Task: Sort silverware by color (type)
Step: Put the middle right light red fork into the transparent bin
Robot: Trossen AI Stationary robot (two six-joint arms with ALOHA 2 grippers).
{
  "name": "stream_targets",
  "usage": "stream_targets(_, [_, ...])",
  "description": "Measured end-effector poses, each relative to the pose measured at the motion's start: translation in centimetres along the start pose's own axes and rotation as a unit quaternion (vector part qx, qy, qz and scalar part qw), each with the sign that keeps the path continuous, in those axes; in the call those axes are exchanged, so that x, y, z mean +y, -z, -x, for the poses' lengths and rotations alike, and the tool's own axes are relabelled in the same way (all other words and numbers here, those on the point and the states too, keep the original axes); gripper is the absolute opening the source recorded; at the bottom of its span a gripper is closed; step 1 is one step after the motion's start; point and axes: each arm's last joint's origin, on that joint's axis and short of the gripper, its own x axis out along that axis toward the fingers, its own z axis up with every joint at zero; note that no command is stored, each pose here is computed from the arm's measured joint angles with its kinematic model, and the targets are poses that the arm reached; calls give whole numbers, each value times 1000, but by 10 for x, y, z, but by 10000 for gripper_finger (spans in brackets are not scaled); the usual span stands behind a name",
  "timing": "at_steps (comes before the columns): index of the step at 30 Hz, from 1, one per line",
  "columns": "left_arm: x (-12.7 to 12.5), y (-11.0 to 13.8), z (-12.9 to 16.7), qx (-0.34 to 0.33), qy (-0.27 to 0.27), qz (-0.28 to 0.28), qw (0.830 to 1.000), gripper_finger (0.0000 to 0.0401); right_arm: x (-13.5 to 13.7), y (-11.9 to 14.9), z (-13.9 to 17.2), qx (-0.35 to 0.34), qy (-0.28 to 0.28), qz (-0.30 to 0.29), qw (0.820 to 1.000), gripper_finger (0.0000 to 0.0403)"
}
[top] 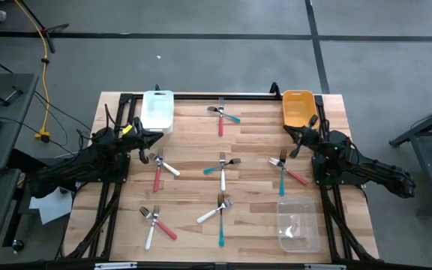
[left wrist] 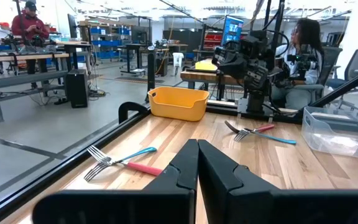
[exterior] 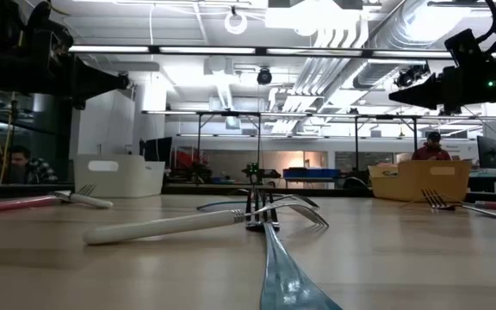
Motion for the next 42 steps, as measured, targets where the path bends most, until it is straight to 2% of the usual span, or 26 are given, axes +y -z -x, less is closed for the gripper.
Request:
stream_targets(5, [0, 0, 0, 0, 0, 0, 1000, 0, 0, -1, 0, -4, -1, 159, 987, 0])
stream_targets(7, [0, 0, 0, 0, 0, 0, 1000, 0, 1, -1, 0, -12, -17, 171, 985, 0])
stream_targets(10, [0, 0, 0, 0, 0, 0, 1000, 0, 5, -3, 1, -49, -92, 70, 992, 0])
stream_targets(13, [0, 0, 0, 0, 0, 0, 1000, 0, 5, -10, 1, -80, -111, 1, 991, 0])
stream_targets(17, [0, 0, 0, 0, 0, 0, 1000, 0, 4, -18, 2, -109, -142, -137, 974, 0])
stream_targets(19, [0, 0, 0, 0, 0, 0, 1000, 0, 5, -19, 3, -109, -155, -187, 964, 0])
stream_targets(23, [0, 0, 0, 0, 0, 0, 1000, 0, 8, -22, 4, -116, -180, -211, 954, 0])
stream_targets(29, [0, 0, 0, 0, 0, 0, 1000, 0, 8, -37, 9, -187, -208, -250, 927, 0])
stream_targets(37, [0, 0, 0, 0, 0, 0, 1000, 0, 5, -48, 14, -246, -190, -261, 914, 0])
stream_targets(40, [0, 0, 0, 0, 0, 0, 1000, 0, 6, -50, 14, -261, -209, -234, 913, 0])
stream_targets(42, [0, 0, 0, 0, 0, 0, 1000, 0, 8, -49, 13, -256, -204, -223, 918, 0])
